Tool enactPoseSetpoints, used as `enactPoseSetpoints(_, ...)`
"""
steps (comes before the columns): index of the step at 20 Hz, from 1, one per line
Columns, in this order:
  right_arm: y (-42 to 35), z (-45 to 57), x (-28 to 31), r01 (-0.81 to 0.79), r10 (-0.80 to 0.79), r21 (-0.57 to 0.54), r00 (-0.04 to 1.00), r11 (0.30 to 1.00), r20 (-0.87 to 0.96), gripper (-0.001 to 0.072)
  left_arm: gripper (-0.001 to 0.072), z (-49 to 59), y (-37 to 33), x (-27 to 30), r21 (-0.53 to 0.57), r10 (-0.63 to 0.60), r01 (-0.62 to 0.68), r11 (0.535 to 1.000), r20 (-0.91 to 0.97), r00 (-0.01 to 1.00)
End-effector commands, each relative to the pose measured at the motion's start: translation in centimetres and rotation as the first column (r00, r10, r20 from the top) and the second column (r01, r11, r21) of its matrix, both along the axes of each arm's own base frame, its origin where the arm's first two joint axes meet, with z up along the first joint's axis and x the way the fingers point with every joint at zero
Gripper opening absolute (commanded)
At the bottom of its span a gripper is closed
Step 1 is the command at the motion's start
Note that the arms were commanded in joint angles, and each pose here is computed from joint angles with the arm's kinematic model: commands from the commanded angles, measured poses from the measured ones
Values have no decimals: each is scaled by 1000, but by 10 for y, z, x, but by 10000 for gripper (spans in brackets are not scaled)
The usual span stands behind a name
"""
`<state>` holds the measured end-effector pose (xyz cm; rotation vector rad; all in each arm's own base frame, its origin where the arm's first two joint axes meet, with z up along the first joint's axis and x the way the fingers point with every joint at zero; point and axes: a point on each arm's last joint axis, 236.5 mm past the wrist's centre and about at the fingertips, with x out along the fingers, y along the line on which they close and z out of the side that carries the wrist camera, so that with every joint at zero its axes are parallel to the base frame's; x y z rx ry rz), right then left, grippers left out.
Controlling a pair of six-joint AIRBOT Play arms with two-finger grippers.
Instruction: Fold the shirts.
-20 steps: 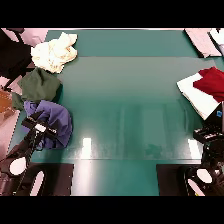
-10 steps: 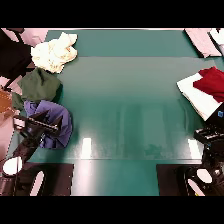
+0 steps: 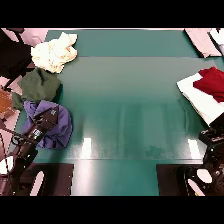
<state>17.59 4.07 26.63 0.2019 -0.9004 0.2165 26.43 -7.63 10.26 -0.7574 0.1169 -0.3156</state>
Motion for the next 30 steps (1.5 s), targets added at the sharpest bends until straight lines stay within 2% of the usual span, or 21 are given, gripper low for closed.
enactPoseSetpoints(1,-14,17,-24,-11,2,74,993,997,119,27,714,5,-1,0,-83,-7,6,997,-8,1000)
enactPoseSetpoints(2,-18,8,-8,-110,104,169,994,979,44,28,714,5,-1,0,-84,-7,6,996,-8,1000)
enactPoseSetpoints(3,-12,-29,36,-256,340,382,925,888,-172,27,714,5,-1,-1,-85,-8,8,996,-8,1000)
enactPoseSetpoints(4,14,-77,68,-278,501,503,773,818,-388,27,714,6,-4,-1,-104,-19,18,994,-10,1000)
enactPoseSetpoints(5,41,-111,77,-275,534,486,642,830,-550,27,714,9,-9,-4,-159,-48,45,986,-16,999)
enactPoseSetpoints(6,54,-124,77,-286,529,453,583,844,-617,28,714,12,-18,-7,-205,-91,86,975,-16,996)
enactPoseSetpoints(9,71,-116,70,-315,635,556,468,770,-614,27,714,19,-43,-20,-239,-210,205,949,3,978)
enactPoseSetpoints(11,87,-108,57,-353,638,532,388,770,-665,27,714,20,-44,-21,-244,-217,212,946,5,976)
enactPoseSetpoints(14,91,-90,42,-392,637,508,366,767,-679,27,715,21,-47,-24,-247,-234,229,942,10,972)
enactPoseSetpoints(17,96,-87,27,-439,597,434,361,787,-717,27,714,25,-63,-35,-249,-314,310,917,28,949)
enactPoseSetpoints(19,102,-109,26,-425,582,442,292,790,-759,27,714,27,-65,-37,-265,-325,322,909,33,945)
enactPoseSetpoints(23,111,-148,33,-378,558,469,171,798,-812,27,713,43,-64,-39,-367,-333,333,869,66,941)
enactPoseSetpoints(24,113,-156,35,-360,556,481,138,799,-820,27,712,42,-62,-37,-369,-323,323,872,63,944)
enactPoseSetpoints(25,116,-161,37,-348,557,494,107,797,-824,28,690,40,-57,-33,-365,-299,297,882,53,953)
enactPoseSetpoints(26,119,-162,39,-340,558,502,86,795,-825,33,502,32,-53,-29,-327,-273,269,906,33,961)
enactPoseSetpoints(27,120,-162,42,-333,552,501,74,799,-831,34,452,21,-45,-22,-264,-226,218,939,3,974)
enactPoseSetpoints(28,122,-160,46,-331,543,495,67,803,-837,34,484,10,-33,-14,-202,-159,151,968,-22,987)
enactPoseSetpoints(29,124,-157,47,-343,521,472,63,812,-851,34,720,2,-16,-6,-172,-80,71,983,-47,996)
enactPoseSetpoints(30,127,-154,48,-364,492,440,59,821,-869,34,720,-4,1,1,-166,0,-12,986,-74,997)
